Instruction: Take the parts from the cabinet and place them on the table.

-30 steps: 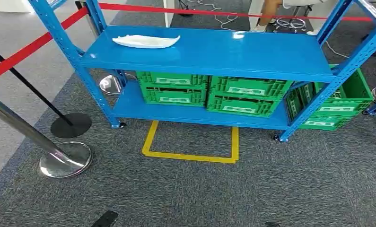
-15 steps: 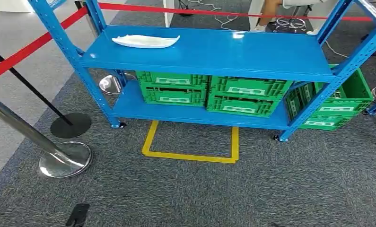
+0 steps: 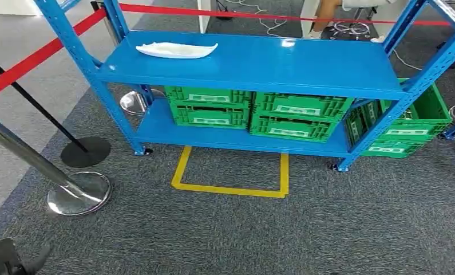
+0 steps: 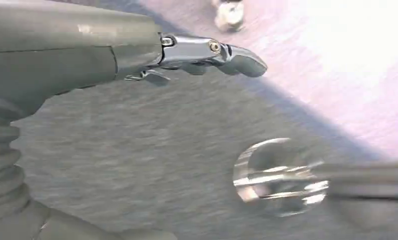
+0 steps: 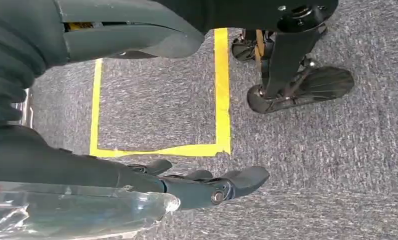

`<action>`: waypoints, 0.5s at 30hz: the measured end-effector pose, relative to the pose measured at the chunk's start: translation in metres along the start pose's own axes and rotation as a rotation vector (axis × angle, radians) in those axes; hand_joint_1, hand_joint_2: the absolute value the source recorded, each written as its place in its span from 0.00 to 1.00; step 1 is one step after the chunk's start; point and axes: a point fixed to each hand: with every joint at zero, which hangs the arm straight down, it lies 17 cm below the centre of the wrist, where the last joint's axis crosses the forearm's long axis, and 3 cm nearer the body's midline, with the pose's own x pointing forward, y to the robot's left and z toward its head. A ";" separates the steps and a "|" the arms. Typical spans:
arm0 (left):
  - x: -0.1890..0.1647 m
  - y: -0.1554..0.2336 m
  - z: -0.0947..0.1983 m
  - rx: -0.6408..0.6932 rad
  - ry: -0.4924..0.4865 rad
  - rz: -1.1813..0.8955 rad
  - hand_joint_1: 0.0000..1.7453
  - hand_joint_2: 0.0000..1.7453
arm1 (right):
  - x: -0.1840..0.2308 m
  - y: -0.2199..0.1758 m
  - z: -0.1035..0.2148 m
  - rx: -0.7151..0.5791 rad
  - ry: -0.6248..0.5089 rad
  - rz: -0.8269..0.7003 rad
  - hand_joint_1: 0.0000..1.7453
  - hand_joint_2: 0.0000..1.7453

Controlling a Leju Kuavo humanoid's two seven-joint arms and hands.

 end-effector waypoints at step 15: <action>0.190 -0.004 0.012 -0.024 -0.526 0.154 0.00 1.00 | 0.020 -0.001 0.000 0.008 -0.092 0.010 0.00 1.00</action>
